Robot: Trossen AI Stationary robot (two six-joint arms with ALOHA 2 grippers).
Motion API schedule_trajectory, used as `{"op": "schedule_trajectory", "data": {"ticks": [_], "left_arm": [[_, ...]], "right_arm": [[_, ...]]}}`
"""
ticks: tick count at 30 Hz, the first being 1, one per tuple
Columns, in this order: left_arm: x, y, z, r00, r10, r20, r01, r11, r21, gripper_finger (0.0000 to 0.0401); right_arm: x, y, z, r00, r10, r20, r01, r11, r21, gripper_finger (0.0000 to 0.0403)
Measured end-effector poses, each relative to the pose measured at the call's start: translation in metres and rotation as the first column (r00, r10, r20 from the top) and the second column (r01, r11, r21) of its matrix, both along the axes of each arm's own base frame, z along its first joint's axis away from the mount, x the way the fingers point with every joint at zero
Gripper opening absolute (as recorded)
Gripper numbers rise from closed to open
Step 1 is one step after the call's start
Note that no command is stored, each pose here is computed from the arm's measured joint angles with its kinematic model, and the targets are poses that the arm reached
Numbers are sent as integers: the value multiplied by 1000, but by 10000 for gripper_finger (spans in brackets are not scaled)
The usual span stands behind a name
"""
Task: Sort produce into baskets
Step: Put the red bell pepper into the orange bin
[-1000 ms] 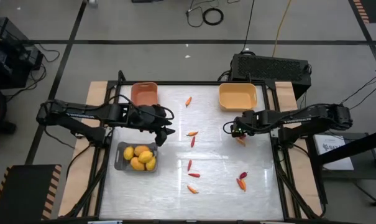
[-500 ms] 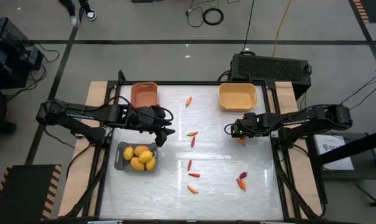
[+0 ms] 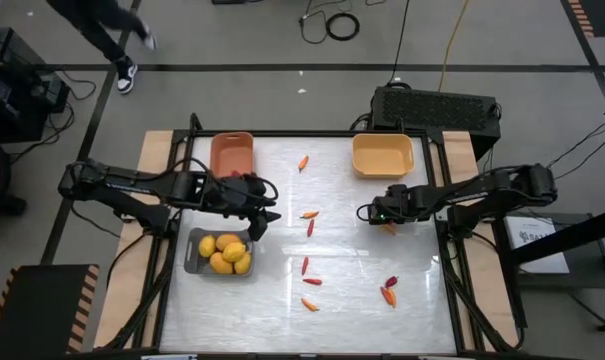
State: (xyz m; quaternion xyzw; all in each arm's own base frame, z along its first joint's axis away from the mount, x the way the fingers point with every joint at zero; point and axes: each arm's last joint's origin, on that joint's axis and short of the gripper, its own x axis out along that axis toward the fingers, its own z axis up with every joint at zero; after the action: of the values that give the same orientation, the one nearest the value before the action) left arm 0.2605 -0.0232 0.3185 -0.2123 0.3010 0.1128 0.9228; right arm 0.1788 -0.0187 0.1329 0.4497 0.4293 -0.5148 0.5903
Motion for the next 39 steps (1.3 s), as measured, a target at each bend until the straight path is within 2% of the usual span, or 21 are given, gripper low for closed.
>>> {"op": "schedule_trajectory", "data": {"ticks": [4,11,19,25,31,34,39], "left_arm": [[0,-4,0,1000,-15,-1,15,1000,0,212],[-1,-11,0,1000,-24,-2,24,1000,-20,212],[-4,-17,-2,999,-47,-27,47,999,-19,212],[-5,-16,-4,998,-41,-48,40,999,-12,212],[-5,-16,-4,999,-26,-47,26,1000,2,212],[-5,-16,-4,999,-23,-47,24,1000,8,212],[-5,-16,-4,999,-23,-47,24,1000,8,212]], "right_arm": [[1,2,-2,1000,7,-9,-7,1000,-3,190],[-2,2,4,999,2,35,-2,1000,5,138],[8,2,18,973,17,231,-16,1000,-5,91],[11,1,20,965,48,257,-42,999,-29,65],[5,-1,18,980,39,193,-31,998,-46,89],[1,-1,17,988,35,150,-29,999,-42,119],[1,2,16,988,43,150,-39,999,-30,183]]}}
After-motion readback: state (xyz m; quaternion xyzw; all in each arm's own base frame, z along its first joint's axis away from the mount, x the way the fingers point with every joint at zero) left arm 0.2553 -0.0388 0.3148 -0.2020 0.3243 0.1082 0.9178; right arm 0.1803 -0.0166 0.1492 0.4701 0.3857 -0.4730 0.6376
